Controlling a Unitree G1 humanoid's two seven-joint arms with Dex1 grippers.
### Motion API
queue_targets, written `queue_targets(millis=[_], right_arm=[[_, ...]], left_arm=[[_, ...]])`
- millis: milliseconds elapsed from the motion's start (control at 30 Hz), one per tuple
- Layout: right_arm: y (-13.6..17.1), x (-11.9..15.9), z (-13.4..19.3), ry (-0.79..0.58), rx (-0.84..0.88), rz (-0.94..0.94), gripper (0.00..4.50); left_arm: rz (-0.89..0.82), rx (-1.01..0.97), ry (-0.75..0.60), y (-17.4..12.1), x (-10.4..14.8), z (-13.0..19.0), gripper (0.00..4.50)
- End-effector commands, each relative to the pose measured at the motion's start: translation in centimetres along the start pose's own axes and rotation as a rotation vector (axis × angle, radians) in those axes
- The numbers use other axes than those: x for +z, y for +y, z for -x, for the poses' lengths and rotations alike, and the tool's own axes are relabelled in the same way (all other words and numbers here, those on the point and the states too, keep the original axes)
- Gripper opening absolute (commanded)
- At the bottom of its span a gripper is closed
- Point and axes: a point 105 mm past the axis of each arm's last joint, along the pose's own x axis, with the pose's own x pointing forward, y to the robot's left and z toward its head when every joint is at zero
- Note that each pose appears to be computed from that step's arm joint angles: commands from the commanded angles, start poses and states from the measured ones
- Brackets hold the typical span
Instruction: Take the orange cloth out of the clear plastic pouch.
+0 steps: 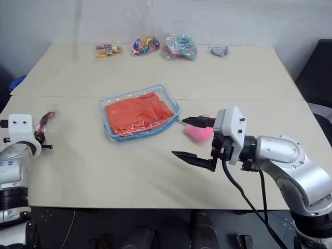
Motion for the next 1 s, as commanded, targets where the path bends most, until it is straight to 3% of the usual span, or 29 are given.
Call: queue_targets(millis=[33,133,167,233,300,467,633,800,1000], right_arm=[[0.1,0.9,0.0,-0.024,0.013,0.042,4.50],[0.0,0.8,0.2,-0.021,0.009,0.038,4.50],[0.0,0.7,0.2,-0.020,0.006,0.036,4.50],[0.0,0.6,0.2,-0.017,0.002,0.031,4.50],[0.1,0.5,0.2,-0.016,-0.001,0.029,4.50],[0.1,0.3,0.3,-0.014,-0.021,0.022,4.50],[0.3,0.3,0.4,-0.012,-0.038,0.020,4.50],[0.5,0.3,0.7,-0.015,-0.079,0.010,4.50],[1.0,0.1,0.7,-0.009,-0.091,0.007,4.50]], left_arm=[[-0.011,0.063,-0.067,1.9,1.7,1.0,2.52],[-0.101,0.132,-0.112,4.1,3.3,1.9,3.49],[-0.103,0.112,-0.195,4.3,5.3,2.4,3.79],[-0.116,0.024,-0.340,3.4,8.6,3.4,3.79],[-0.175,-0.051,-0.434,2.0,10.4,4.2,3.79],[-0.366,-0.531,-0.670,-8.2,12.6,8.9,3.79],[-0.647,-0.927,-0.626,-14.7,9.5,12.0,3.79],[-0.950,-0.971,-0.593,-15.5,7.1,11.7,3.79],[-1.053,-1.025,-0.607,-16.1,6.3,12.0,3.79]])
